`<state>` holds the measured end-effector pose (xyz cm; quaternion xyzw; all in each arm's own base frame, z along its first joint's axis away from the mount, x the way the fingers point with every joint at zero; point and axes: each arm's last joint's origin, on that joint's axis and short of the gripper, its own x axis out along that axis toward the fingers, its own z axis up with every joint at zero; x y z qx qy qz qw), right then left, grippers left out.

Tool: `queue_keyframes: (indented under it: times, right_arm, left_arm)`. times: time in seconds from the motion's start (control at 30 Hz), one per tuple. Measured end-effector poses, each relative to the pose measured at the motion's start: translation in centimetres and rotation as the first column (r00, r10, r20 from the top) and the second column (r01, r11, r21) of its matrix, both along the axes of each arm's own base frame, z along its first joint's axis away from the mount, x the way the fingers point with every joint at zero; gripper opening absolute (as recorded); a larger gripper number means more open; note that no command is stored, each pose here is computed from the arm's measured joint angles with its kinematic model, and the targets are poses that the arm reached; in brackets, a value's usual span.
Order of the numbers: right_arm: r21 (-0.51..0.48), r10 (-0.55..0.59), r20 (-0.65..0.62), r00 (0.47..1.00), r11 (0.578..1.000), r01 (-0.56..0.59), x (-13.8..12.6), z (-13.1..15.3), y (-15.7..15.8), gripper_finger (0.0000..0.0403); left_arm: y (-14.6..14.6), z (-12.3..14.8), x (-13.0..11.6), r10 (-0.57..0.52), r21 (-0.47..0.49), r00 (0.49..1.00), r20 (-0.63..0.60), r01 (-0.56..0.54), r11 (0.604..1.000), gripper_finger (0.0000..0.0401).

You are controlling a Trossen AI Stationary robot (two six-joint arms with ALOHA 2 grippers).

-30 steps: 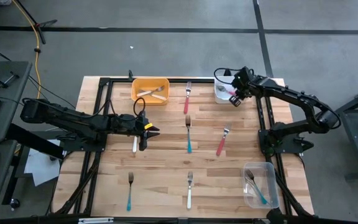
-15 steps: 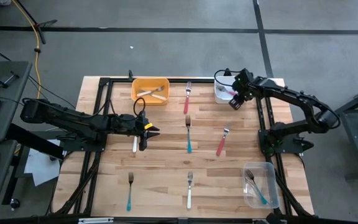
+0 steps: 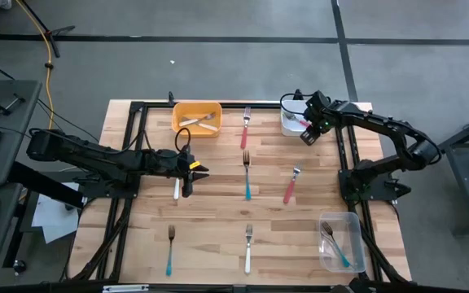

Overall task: Sort silverware by color (type)
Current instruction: Put the bottom left pink fork into the white bin

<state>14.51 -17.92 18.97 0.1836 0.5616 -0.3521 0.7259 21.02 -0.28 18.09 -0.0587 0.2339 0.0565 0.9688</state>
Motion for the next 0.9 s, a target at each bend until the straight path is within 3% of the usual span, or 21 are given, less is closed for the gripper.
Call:
queue_keyframes:
  times: [0.23,0.57,0.73,0.9]
  right_arm:
    - [0.002,0.000,0.011,1.000,1.000,0.000,0.0,0.1,0.0,0.0026]
    - [0.037,-0.020,0.132,0.991,0.999,0.015,-0.6,3.2,0.7,0.0026]
    - [0.137,-0.053,0.239,0.970,0.990,0.021,-1.6,4.5,0.6,0.0025]
    - [0.236,-0.153,0.325,0.933,0.969,0.076,-3.3,3.9,-0.9,0.0025]
  left_arm:
    - [0.0,0.0,0.0,0.000,0.000,1.000,0.000,0.000,1.000,0.0078]
    - [0.0,0.0,0.0,0.000,0.000,1.000,-0.001,0.000,1.000,0.0078]
    - [0.0,0.0,0.0,0.000,0.000,1.000,-0.001,0.000,1.000,0.0078]
    - [-0.1,0.0,0.0,-0.014,-0.008,1.000,-0.001,0.014,1.000,0.0078]
